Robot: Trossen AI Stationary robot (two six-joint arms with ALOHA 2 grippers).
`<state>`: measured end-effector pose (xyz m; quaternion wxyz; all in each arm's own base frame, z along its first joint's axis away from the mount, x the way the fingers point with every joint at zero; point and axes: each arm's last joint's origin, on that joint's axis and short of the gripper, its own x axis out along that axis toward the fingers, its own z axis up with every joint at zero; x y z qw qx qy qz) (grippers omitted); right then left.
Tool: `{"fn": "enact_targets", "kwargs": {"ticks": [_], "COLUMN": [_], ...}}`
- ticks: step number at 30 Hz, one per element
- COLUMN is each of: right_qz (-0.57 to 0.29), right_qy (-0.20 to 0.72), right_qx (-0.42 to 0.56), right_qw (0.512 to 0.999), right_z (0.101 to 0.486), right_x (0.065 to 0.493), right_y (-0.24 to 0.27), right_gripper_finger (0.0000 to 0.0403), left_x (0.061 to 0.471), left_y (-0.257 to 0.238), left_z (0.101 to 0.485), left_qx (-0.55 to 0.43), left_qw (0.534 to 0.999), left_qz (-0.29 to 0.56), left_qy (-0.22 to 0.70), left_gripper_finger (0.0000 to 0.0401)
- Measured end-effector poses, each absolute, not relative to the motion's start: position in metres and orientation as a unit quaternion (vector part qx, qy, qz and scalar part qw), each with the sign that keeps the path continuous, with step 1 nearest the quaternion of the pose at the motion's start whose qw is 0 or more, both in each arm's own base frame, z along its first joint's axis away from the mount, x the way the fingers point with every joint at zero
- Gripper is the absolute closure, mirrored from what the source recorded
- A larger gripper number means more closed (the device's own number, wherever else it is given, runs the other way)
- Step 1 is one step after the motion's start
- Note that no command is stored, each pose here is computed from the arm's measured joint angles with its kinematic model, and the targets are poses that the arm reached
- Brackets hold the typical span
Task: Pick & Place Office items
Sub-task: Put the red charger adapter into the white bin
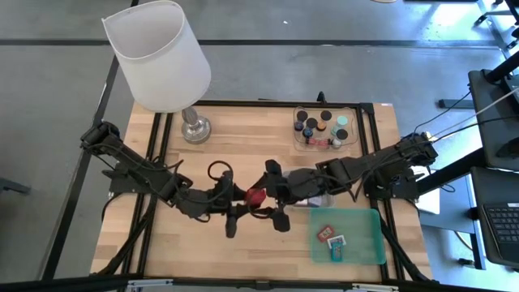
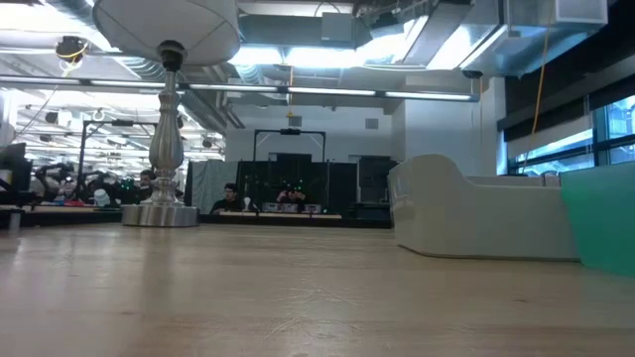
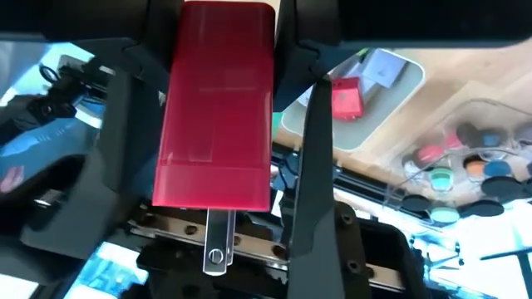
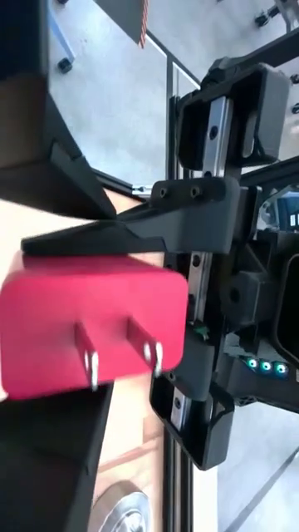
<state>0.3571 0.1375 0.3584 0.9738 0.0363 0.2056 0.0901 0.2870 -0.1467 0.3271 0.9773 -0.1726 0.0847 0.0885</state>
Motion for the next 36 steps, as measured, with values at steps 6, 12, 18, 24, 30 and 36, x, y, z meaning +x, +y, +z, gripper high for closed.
{"fn": "enact_targets", "kwargs": {"ticks": [6, 12, 18, 24, 30, 36], "right_qz": [0.093, 0.101, 0.116, 0.113, 0.105, 0.096], "right_qy": [0.208, 0.208, 0.209, 0.211, 0.209, 0.208], "right_qx": [0.044, 0.060, 0.080, 0.098, 0.146, 0.171], "right_qw": [0.973, 0.971, 0.968, 0.966, 0.961, 0.958], "right_z": [0.3582, 0.3590, 0.3595, 0.3595, 0.3607, 0.3612], "right_x": [0.3568, 0.3566, 0.3568, 0.3568, 0.3576, 0.3579], "right_y": [0.1378, 0.1387, 0.1396, 0.1399, 0.1402, 0.1398], "right_gripper_finger": [0.0195, 0.0225, 0.0228, 0.0229, 0.0230, 0.0231], "left_x": [0.2863, 0.2851, 0.2830, 0.2827, 0.2820, 0.2824], "left_y": [-0.1479, -0.1506, -0.1543, -0.1549, -0.1558, -0.1546], "left_z": [0.3264, 0.3259, 0.3260, 0.3261, 0.3254, 0.3256], "left_qx": [-0.180, -0.176, -0.179, -0.180, -0.182, -0.177], "left_qw": [0.976, 0.977, 0.977, 0.977, 0.976, 0.977], "left_qz": [0.083, 0.068, 0.066, 0.064, 0.062, 0.071], "left_qy": [0.089, 0.095, 0.094, 0.094, 0.099, 0.095], "left_gripper_finger": [0.0283, 0.0283, 0.0284, 0.0282, 0.0284, 0.0281]}}
